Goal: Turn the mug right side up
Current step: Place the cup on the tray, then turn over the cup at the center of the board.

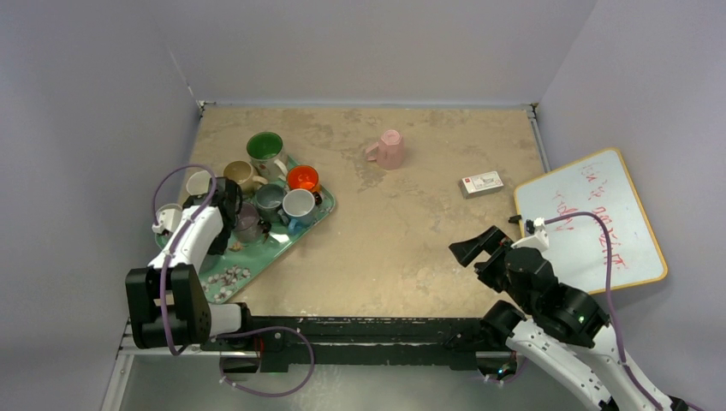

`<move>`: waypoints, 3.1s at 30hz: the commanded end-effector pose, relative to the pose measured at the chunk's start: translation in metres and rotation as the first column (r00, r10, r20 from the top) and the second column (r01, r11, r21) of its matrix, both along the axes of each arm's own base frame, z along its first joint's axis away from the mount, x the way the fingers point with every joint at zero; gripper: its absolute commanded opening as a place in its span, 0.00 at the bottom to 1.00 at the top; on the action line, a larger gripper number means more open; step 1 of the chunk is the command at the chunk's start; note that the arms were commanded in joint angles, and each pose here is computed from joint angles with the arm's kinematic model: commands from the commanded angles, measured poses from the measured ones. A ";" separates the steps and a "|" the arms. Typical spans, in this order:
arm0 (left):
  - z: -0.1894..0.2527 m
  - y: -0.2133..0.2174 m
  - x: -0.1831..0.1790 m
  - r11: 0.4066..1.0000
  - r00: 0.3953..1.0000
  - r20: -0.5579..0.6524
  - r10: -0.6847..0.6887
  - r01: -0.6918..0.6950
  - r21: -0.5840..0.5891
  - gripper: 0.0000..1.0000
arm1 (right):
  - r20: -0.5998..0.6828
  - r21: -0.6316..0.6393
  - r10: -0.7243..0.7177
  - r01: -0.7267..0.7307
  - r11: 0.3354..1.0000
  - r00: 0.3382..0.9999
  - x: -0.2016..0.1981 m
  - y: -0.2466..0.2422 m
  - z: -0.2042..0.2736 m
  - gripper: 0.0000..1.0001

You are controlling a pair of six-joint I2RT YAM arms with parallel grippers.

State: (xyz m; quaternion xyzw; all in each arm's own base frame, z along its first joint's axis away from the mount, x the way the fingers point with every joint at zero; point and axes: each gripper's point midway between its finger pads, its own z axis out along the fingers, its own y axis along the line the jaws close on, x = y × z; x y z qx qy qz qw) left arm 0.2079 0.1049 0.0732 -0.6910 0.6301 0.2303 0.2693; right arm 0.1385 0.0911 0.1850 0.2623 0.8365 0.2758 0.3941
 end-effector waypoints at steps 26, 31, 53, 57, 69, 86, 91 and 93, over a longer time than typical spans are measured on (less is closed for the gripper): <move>0.054 0.006 0.034 0.990 0.983 0.126 -0.137 0.131 0.053 0.47 | 0.003 -0.004 -0.001 0.001 1.000 1.000 -0.003 -0.003 0.003 0.99; 0.091 0.001 0.037 0.979 0.961 0.187 -0.203 0.194 0.062 0.57 | 0.015 0.002 0.026 -0.027 1.000 1.000 0.000 0.003 0.007 0.99; 0.242 -0.191 0.045 -0.081 -0.319 0.440 -0.839 0.874 0.478 0.87 | 0.297 -0.510 0.556 -0.363 0.780 0.776 0.124 0.125 0.066 0.97; 0.228 -0.216 0.026 -0.214 -0.465 0.481 -0.744 0.847 0.487 0.88 | 0.281 -0.660 0.653 -0.353 0.663 0.703 0.162 0.151 0.089 0.98; 0.195 -0.219 -0.003 -0.239 -0.493 0.397 -0.774 0.808 0.539 0.88 | 0.002 -0.824 0.829 -0.468 0.318 0.560 0.267 0.198 0.053 0.99; 0.199 -0.213 -0.009 -0.214 -0.468 0.356 -0.809 0.798 0.564 0.87 | -0.232 -0.769 0.915 -0.638 0.035 0.330 0.344 0.219 -0.010 0.71; 0.200 -0.213 -0.009 -0.213 -0.467 0.355 -0.810 0.798 0.564 0.86 | -0.335 -0.750 0.889 -0.660 -0.052 0.311 0.353 0.212 -0.037 0.73; 0.200 -0.213 -0.010 -0.213 -0.467 0.355 -0.810 0.798 0.564 0.86 | -0.352 -0.754 0.881 -0.654 -0.068 0.315 0.359 0.211 -0.040 0.75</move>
